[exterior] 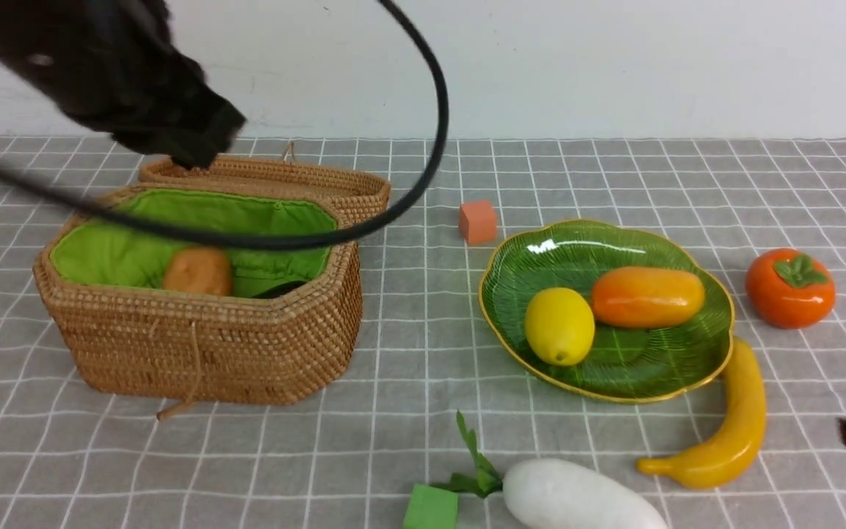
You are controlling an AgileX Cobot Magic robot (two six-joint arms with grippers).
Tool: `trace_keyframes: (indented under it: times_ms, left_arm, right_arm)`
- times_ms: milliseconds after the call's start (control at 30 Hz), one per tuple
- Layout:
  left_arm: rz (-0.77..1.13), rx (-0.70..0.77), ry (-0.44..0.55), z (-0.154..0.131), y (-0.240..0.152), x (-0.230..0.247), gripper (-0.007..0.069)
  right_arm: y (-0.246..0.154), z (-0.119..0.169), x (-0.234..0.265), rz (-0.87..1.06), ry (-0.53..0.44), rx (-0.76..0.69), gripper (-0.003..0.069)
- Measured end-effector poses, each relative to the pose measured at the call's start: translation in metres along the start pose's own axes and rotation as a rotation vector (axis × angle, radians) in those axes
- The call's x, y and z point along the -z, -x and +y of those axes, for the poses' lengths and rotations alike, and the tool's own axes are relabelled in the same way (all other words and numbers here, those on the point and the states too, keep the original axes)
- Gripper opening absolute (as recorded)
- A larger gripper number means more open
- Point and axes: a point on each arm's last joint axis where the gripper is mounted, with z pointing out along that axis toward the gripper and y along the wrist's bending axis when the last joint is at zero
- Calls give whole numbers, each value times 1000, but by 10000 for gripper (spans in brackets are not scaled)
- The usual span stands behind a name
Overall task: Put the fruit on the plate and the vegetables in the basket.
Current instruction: Take a daikon with your right arm and place it on the basket on the left.
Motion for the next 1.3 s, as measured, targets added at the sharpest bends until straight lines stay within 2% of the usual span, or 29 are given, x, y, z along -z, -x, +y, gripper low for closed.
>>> trace_keyframes:
  times_ms: [200, 300, 367, 433, 500, 567, 633, 667, 700, 800, 933, 1133, 1300]
  left_arm:
    - [-115, 40, -105, -29, -73, 48, -13]
    - [-253, 48, -140, -44, -123, 66, -13]
    - [-291, 43, -149, -48, -137, 70, -13]
    - [-344, 22, -170, -58, -170, 75, -13]
    - [-356, 12, -178, -60, -180, 75, -13]
    - [-396, -2, -196, -66, -199, 77, -13]
    - [-423, 1, -211, -69, -205, 80, -13]
    - [-424, 1, -213, -69, -205, 80, -13]
    - [-434, 6, -222, -70, -206, 81, -13]
    - [-445, 12, -234, -71, -206, 82, -13]
    - [-458, 24, -246, -72, -205, 82, -13]
    - [-466, 35, -263, -73, -204, 83, -13]
    - [-502, 44, -251, -72, -201, 84, -13]
  right_arm:
    - [17, -9, -44, 142, 59, -10, 169]
    - [19, -5, -83, 266, 74, 83, 180]
    - [19, -6, -97, 310, 63, 123, 197]
    - [17, -9, -126, 397, 12, 218, 258]
    - [17, -12, -139, 422, -12, 247, 304]
    - [16, -20, -165, 456, -45, 275, 431]
    - [13, -27, -190, 476, -58, 279, 540]
    - [12, -28, -194, 485, -57, 278, 561]
    - [11, -32, -208, 487, -67, 291, 617]
    - [4, -42, -242, 508, -79, 327, 673]
    - [-12, -53, -277, 576, -70, 359, 650]
    - [-24, -57, -293, 635, -59, 365, 499]
    - [1, -48, -278, 647, -38, 359, 503]
